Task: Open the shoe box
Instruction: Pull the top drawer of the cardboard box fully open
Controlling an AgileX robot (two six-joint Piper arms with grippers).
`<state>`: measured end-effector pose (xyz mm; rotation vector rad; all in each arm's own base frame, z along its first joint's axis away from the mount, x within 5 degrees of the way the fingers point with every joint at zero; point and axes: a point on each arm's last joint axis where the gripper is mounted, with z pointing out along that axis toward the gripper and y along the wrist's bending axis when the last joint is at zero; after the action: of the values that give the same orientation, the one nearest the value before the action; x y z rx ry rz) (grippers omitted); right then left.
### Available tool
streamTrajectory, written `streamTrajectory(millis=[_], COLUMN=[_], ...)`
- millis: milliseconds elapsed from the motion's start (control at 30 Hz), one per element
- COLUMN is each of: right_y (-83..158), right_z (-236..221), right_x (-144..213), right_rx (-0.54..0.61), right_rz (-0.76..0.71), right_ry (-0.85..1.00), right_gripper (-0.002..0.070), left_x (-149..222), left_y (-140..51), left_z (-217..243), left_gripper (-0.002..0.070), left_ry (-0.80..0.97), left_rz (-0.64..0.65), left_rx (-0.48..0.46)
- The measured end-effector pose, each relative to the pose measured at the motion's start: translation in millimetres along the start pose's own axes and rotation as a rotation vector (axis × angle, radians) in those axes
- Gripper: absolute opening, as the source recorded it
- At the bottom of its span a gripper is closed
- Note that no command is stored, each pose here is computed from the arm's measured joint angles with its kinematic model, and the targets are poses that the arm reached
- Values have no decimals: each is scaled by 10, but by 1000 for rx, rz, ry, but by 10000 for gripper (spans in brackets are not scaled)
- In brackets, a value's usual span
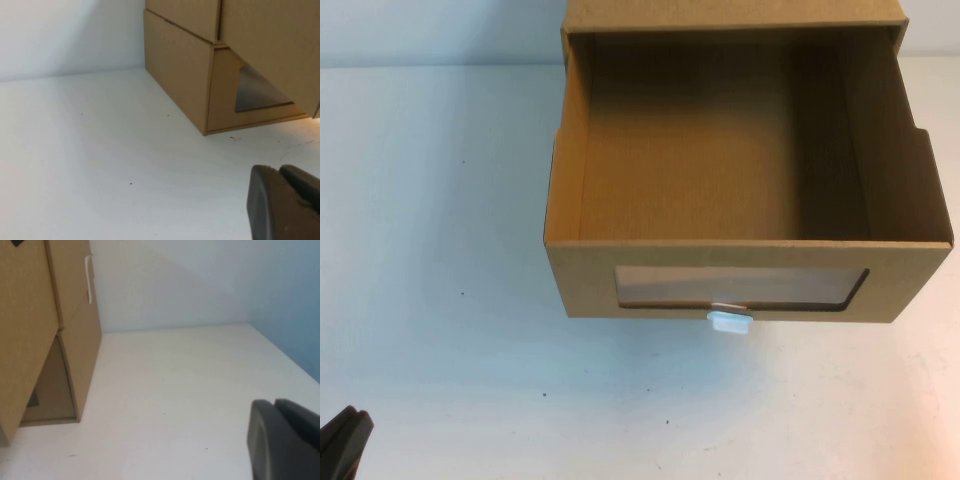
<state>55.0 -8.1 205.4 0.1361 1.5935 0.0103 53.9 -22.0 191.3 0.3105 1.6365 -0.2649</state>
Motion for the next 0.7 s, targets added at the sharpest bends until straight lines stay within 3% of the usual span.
streamTrajectory(millis=[467, 700], right_y=[26, 94], right_z=[1, -1], right_x=[14, 214], right_rx=[-39, -123], right_rz=[26, -52], right_ry=[12, 153], right_gripper=[-14, -13], left_x=[0, 0], left_y=[0, 0], left_z=[0, 0], left_gripper=[-4, -4], left_ry=[0, 0], left_rz=[0, 0], left_rx=[0, 0])
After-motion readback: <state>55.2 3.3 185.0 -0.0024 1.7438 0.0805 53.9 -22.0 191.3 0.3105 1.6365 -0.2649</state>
